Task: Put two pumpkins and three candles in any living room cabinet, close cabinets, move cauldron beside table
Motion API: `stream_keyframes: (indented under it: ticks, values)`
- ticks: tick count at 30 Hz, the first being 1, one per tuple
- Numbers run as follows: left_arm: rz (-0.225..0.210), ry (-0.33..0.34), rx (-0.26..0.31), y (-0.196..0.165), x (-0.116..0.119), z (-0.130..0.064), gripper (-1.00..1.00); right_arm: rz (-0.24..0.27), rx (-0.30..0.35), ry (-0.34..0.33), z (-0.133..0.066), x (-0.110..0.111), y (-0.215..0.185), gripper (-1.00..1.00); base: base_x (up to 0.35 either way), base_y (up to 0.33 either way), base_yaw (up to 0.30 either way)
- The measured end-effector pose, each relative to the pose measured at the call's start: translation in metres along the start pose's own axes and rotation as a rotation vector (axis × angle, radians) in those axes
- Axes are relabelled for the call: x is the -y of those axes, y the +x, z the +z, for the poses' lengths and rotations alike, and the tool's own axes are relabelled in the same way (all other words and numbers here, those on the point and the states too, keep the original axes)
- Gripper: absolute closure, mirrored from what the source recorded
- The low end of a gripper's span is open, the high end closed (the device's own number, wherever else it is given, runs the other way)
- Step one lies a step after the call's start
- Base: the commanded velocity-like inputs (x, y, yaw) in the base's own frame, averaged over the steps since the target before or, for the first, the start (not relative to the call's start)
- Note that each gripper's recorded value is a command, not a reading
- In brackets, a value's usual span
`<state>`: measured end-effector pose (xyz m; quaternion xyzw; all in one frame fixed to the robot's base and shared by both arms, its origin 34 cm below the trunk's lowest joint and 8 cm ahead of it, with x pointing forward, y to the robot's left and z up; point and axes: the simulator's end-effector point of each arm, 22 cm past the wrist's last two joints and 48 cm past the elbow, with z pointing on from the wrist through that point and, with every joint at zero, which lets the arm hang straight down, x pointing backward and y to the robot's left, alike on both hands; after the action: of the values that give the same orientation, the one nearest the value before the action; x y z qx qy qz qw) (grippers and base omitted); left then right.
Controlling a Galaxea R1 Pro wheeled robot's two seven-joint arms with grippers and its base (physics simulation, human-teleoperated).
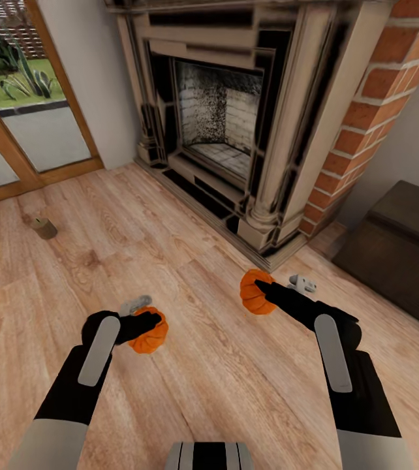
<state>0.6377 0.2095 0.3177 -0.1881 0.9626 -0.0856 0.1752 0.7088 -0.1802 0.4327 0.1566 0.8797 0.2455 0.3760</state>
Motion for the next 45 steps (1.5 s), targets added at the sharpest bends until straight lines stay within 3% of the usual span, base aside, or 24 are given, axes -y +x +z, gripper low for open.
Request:
stream_keyframes:
  ticks: [3,8,19,26,30,31,36,39,41,43,45]
  values:
    - [-0.001,-0.019,-0.023,0.011,-0.008,0.001,1.00,-0.003,0.014,-0.009,-0.006,-0.006,-0.007,1.00,0.000,0.000,0.000]
    - [-0.040,-0.033,-0.026,0.009,-0.020,-0.004,1.00,-0.014,0.036,-0.017,-0.016,-0.014,-0.016,1.00,0.000,0.000,0.000]
    - [-0.042,-0.018,0.019,-0.007,-0.014,-0.029,1.00,-0.026,0.143,-0.040,-0.041,-0.033,-0.048,1.00,0.000,0.000,0.000]
    - [-0.070,-0.019,0.080,-0.027,-0.019,-0.046,1.00,-0.038,0.177,-0.056,-0.056,-0.046,-0.062,1.00,-0.156,0.000,0.000]
    - [-0.080,-0.019,0.080,-0.027,-0.021,-0.050,1.00,-0.044,0.193,-0.065,-0.064,-0.052,-0.068,1.00,-0.031,0.000,0.047]
    - [-0.099,-0.015,0.080,-0.028,-0.023,-0.051,1.00,-0.049,0.196,-0.061,-0.065,-0.053,-0.070,1.00,-0.005,0.000,0.200]
    - [-0.100,-0.019,0.101,-0.034,-0.024,-0.061,1.00,-0.057,0.209,-0.081,-0.073,-0.065,-0.075,1.00,-0.001,0.000,0.263]
    - [-0.122,-0.021,0.143,-0.044,-0.025,-0.066,1.00,-0.084,0.201,-0.113,-0.075,-0.084,-0.071,1.00,0.000,0.000,0.277]
    - [-0.147,-0.028,0.170,-0.048,-0.028,-0.067,1.00,-0.133,0.182,-0.136,-0.074,-0.105,-0.060,1.00,0.000,0.000,0.272]
    - [-0.168,-0.047,0.202,-0.055,-0.037,-0.067,1.00,-0.198,0.182,-0.111,-0.074,-0.110,-0.057,1.00,0.000,0.000,0.268]
    - [-0.178,-0.067,0.237,-0.066,-0.050,-0.072,1.00,-0.220,0.203,-0.103,-0.077,-0.113,-0.061,1.00,0.000,0.000,0.267]
